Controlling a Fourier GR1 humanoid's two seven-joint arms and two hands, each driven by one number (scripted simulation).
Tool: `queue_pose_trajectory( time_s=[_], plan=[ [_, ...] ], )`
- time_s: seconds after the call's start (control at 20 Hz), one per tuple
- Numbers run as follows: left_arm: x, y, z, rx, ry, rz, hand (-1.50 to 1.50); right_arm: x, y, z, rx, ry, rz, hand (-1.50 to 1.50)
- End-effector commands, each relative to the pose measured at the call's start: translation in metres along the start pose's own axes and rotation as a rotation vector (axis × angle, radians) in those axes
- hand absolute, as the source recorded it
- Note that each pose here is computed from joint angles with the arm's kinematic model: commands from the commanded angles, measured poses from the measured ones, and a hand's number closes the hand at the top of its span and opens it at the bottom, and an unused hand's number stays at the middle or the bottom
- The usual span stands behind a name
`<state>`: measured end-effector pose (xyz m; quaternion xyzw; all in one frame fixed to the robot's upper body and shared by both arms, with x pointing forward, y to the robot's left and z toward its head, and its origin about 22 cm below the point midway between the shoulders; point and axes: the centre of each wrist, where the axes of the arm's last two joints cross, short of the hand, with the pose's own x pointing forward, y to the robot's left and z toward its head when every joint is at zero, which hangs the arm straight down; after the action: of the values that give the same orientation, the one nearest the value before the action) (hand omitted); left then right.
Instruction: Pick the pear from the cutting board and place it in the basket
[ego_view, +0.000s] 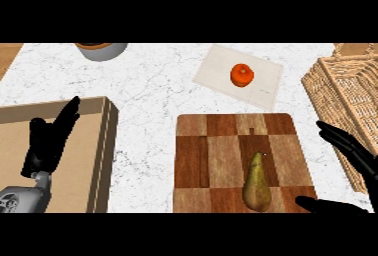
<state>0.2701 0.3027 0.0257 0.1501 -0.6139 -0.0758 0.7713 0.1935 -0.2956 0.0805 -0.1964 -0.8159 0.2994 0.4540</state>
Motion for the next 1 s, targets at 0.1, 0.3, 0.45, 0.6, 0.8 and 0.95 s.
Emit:
queue_pose_trajectory(
  time_s=[0.1, 0.3, 0.45, 0.6, 0.8, 0.95],
  plan=[
    [0.007, -0.004, -0.008, -0.01, -0.011, -0.007, 0.0, 0.035, -0.044, 0.01, 0.38, 0.182, 0.289, -1.5],
    [0.011, -0.006, -0.011, -0.014, -0.02, 0.005, 0.0, 0.083, -0.055, 0.016, 0.551, 0.218, 0.236, -1.5],
    [0.009, -0.015, -0.01, -0.029, -0.019, 0.002, 0.0, 0.112, -0.067, 0.02, 0.581, 0.26, 0.231, -1.5],
    [0.012, -0.006, -0.023, -0.05, -0.023, 0.0, 0.0, 0.133, -0.064, 0.021, 0.546, 0.298, 0.213, -1.5],
    [0.015, -0.026, -0.023, -0.068, -0.023, 0.007, 0.0, 0.114, -0.067, 0.017, 0.483, 0.347, 0.225, -1.5],
    [0.012, -0.032, -0.006, -0.071, -0.028, 0.002, 0.0, 0.112, -0.067, 0.018, 0.42, 0.331, 0.202, -1.5]
  ],
)
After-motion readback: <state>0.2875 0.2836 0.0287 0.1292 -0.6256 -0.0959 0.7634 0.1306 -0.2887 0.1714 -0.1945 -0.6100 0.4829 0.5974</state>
